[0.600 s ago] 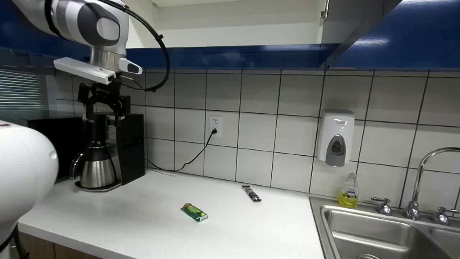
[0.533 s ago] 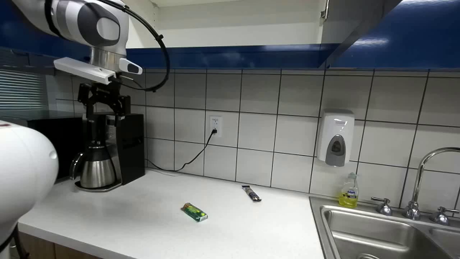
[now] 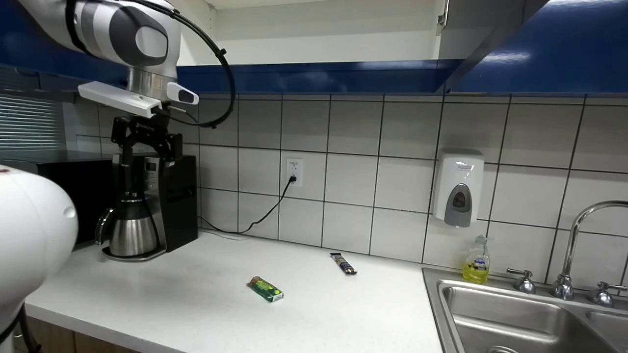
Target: Put the green packet in the open upper cabinet.
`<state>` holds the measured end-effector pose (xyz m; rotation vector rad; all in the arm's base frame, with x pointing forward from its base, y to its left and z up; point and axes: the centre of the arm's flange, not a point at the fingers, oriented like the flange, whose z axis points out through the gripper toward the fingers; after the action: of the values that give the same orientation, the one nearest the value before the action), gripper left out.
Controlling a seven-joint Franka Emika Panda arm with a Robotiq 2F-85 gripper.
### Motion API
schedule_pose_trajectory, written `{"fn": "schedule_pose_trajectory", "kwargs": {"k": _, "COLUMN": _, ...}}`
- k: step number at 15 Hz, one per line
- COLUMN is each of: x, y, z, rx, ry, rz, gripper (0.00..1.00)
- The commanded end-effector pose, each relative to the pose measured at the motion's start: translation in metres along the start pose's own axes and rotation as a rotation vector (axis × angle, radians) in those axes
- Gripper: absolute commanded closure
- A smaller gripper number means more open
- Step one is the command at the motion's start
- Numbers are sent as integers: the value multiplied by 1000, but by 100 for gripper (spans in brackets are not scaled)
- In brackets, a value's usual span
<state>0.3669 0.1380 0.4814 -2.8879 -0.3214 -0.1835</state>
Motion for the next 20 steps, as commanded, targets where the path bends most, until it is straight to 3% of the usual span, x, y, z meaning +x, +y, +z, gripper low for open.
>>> {"fn": "schedule_pose_trajectory", "kwargs": {"k": 1, "x": -24, "y": 24, "z": -10, "rx": -32, "ry": 8, "rz": 72, "gripper": 0}}
{"fn": "schedule_pose_trajectory", "kwargs": {"k": 8, "x": -46, "y": 75, "z": -22, "rx": -77, "ry": 16, "rz": 191, "gripper": 0}}
{"fn": "schedule_pose_trajectory", "kwargs": {"k": 20, "x": -33, "y": 170, "z": 29, "rx": -104, "ry": -45, "rz": 259, "gripper": 0}}
